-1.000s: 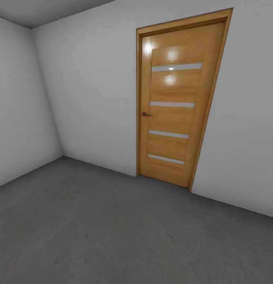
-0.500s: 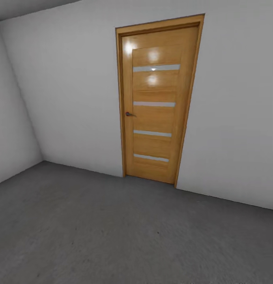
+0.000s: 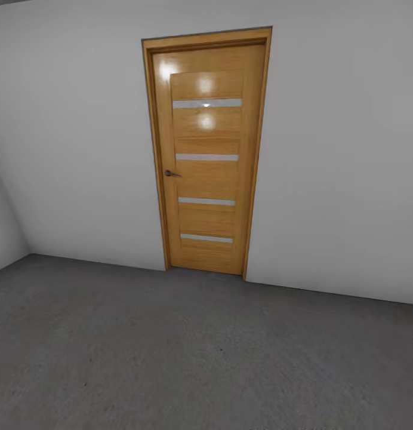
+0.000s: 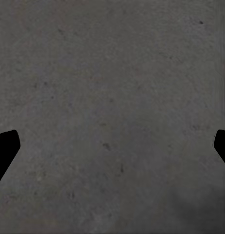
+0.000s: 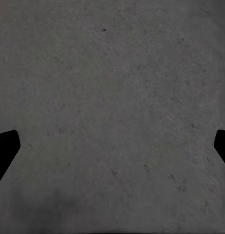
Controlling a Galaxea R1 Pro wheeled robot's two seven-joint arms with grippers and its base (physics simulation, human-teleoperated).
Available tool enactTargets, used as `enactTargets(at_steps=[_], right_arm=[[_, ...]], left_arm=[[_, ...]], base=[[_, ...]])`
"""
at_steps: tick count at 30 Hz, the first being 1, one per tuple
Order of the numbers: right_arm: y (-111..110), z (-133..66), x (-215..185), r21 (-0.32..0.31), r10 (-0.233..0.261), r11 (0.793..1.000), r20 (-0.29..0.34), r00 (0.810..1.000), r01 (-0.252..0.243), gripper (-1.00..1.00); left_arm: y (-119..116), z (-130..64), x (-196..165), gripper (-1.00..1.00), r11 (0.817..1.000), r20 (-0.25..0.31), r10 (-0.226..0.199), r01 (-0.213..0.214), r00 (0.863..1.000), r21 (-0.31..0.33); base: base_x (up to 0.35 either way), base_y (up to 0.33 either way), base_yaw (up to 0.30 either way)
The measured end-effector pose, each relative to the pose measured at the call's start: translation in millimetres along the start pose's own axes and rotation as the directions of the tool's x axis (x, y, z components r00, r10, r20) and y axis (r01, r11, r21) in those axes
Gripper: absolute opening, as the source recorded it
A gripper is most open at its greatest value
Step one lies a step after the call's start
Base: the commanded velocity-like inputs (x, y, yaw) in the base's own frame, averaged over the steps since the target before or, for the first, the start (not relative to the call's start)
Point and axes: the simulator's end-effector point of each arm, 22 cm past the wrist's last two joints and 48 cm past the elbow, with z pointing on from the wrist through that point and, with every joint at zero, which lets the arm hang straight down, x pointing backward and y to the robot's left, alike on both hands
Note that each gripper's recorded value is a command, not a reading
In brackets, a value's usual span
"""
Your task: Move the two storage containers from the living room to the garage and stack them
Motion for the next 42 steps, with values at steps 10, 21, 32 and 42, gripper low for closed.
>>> enactTargets(at_steps=[10,21,32,42], right_arm=[[-0.2,-0.3,-0.2,0.001,0.0,1.0,0.001,1.0,0.0,1.0],[-0.2,-0.3,-0.2,0.001,0.0,1.0,0.001,1.0,0.0,1.0],[0.5,-0.1,-0.1,0.001,-0.001,1.0,0.0,1.0,0.001,1.0],[0.5,-0.1,-0.1,0.001,-0.001,1.0,0.0,1.0,0.001,1.0]], left_arm=[[0.0,-0.4,-0.1,1.0,1.0,0.001,0.0,0.0,1.0,0.0],[0.1,-0.4,-0.1,1.0,1.0,0.001,0.0,0.0,1.0,0.0],[0.1,-0.4,-0.1,1.0,1.0,0.001,0.0,0.0,1.0,0.0],[0.1,-0.4,-0.1,1.0,1.0,0.001,0.0,0.0,1.0,0.0]], base=[[0.219,0.0,-0.152],[0.339,0.0,-0.01],[0.346,0.0,0.0],[0.347,0.0,0.0]])
